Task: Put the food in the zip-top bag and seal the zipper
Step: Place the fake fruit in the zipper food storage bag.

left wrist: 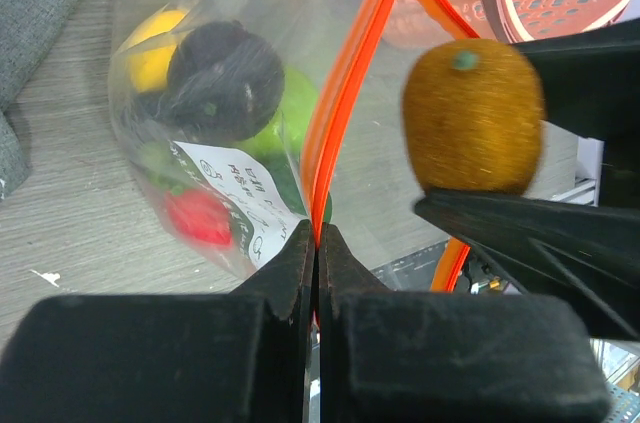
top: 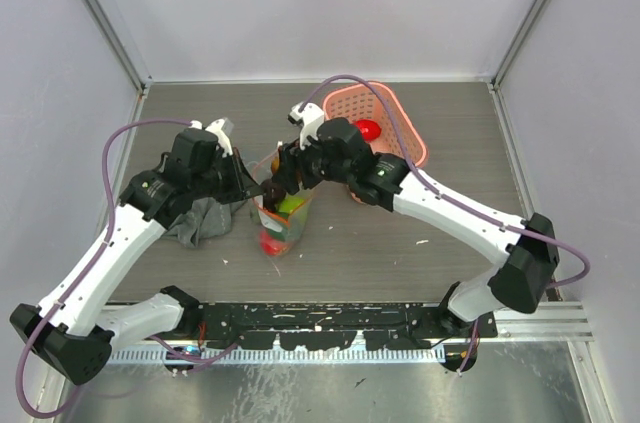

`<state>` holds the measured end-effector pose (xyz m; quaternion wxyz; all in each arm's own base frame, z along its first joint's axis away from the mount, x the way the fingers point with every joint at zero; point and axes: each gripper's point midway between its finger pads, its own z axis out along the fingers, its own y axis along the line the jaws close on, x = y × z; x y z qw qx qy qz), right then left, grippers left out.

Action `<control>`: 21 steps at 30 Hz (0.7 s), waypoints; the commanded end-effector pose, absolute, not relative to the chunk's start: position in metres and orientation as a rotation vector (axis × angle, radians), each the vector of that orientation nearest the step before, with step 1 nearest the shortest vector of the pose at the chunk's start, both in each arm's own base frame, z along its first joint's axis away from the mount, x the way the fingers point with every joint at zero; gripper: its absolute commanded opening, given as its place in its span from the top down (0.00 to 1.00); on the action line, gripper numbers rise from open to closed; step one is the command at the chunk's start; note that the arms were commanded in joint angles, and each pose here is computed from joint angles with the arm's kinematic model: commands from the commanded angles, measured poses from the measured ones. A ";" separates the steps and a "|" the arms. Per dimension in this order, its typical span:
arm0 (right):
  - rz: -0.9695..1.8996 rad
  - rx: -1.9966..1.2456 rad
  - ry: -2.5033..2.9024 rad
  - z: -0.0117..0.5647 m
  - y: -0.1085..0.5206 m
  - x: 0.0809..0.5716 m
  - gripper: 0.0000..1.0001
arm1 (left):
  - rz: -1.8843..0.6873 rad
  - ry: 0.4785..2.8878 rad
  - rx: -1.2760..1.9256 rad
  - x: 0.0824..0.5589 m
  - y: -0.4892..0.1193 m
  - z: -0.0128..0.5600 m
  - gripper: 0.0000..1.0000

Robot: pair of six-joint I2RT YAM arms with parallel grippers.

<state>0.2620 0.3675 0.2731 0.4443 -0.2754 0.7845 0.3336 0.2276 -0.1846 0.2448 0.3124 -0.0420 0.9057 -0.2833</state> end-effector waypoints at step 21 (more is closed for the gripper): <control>0.718 -0.627 2.016 0.259 0.370 0.281 0.24 | -0.788 2.310 -0.089 0.232 -0.188 0.261 1.00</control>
